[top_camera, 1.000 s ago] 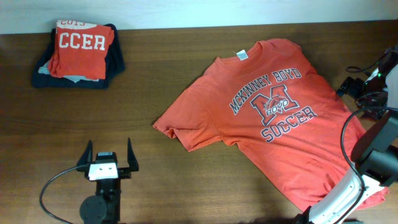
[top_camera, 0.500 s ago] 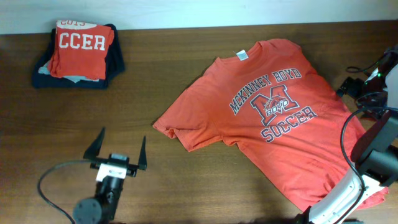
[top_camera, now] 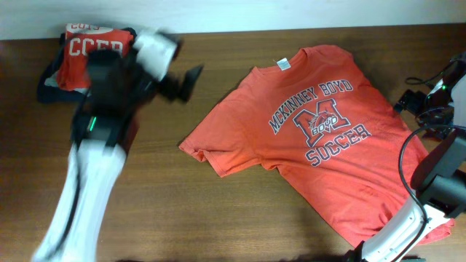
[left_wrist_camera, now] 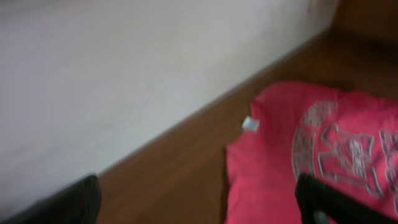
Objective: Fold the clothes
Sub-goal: 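Raise the left arm and reach toward the shirt's top-left collar area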
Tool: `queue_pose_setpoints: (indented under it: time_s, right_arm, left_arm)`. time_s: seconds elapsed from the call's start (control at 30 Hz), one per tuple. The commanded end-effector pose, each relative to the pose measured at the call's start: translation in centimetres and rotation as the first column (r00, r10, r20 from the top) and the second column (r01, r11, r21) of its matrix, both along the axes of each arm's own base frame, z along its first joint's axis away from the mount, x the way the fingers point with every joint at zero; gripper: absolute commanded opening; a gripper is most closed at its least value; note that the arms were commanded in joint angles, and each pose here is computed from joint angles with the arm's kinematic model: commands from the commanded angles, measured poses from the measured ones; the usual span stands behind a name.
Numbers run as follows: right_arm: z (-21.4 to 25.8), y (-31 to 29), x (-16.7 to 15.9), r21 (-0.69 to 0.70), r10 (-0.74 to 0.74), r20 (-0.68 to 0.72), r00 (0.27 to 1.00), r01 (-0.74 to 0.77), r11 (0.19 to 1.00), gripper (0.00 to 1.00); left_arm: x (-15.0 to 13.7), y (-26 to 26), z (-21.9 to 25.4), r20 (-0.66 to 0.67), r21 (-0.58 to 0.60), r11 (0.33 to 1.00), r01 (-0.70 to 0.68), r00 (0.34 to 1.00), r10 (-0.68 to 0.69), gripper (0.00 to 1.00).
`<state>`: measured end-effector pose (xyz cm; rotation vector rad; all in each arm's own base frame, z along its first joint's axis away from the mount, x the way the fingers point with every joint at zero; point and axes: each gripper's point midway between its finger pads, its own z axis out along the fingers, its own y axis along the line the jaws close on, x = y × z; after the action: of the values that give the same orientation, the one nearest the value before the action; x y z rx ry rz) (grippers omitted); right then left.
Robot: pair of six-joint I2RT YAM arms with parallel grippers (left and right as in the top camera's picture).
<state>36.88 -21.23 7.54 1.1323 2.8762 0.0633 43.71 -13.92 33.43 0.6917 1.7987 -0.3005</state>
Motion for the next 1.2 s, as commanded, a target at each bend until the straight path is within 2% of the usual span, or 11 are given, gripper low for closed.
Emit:
queue_pose_setpoints:
  time_s: [0.0, 0.07, 0.17, 0.4, 0.53, 0.83, 0.9, 0.97, 1.17]
  right_arm:
    - [0.4, -0.1, -0.2, -0.01, -0.007, 0.001, 1.0, 0.007, 1.0, 0.99]
    - [0.4, -0.1, -0.2, -0.01, -0.007, 0.001, 1.0, 0.007, 1.0, 0.99]
    - [0.4, -0.1, -0.2, -0.01, -0.007, 0.001, 1.0, 0.007, 1.0, 0.99]
    - [0.4, -0.1, -0.2, -0.01, -0.007, 0.001, 1.0, 0.007, 1.0, 0.99]
    - [0.4, -0.1, -0.2, -0.01, -0.007, 0.001, 1.0, 0.007, 1.0, 0.99]
    - [0.4, -0.1, -0.2, -0.01, -0.007, 0.001, 1.0, 0.007, 1.0, 0.99]
    - [0.4, -0.1, -0.2, -0.01, -0.007, 0.001, 1.0, 0.007, 1.0, 0.99]
    - [0.4, -0.1, -0.2, -0.01, -0.007, 0.001, 1.0, 0.007, 1.0, 0.99]
    - [0.4, -0.1, -0.2, -0.01, -0.007, 0.001, 1.0, 0.007, 1.0, 0.99]
  left_arm:
    - [5.1, -5.2, -1.7, -0.042, 0.14, 0.987, 0.078, 0.996, -0.073, 0.99]
    - [7.6, -7.6, -4.6, -0.088, 0.219, 0.969, 0.112, 0.992, -0.094, 0.99]
    - [9.7, -9.7, -9.1, -0.138, 0.27, 0.952, 0.143, 0.984, -0.108, 0.99]
    - [10.9, -11.4, -18.8, -0.283, 0.298, 0.933, 0.2, 0.952, -0.114, 0.99]
    - [10.2, -12.0, -20.4, -0.33, 0.281, 0.929, 0.241, 0.933, -0.143, 0.99]
    - [11.4, -12.4, -26.5, -0.373, 0.287, 0.924, 0.251, 0.918, -0.134, 0.94]
    - [11.8, -12.2, -27.4, -0.37, 0.299, 0.924, 0.239, 0.921, -0.119, 0.91]
    - [12.5, -11.5, -28.3, -0.359, 0.339, 0.919, 0.202, 0.931, -0.072, 0.84]
    - [12.7, -11.0, -30.8, -0.375, 0.367, 0.911, 0.188, 0.926, -0.04, 0.84]
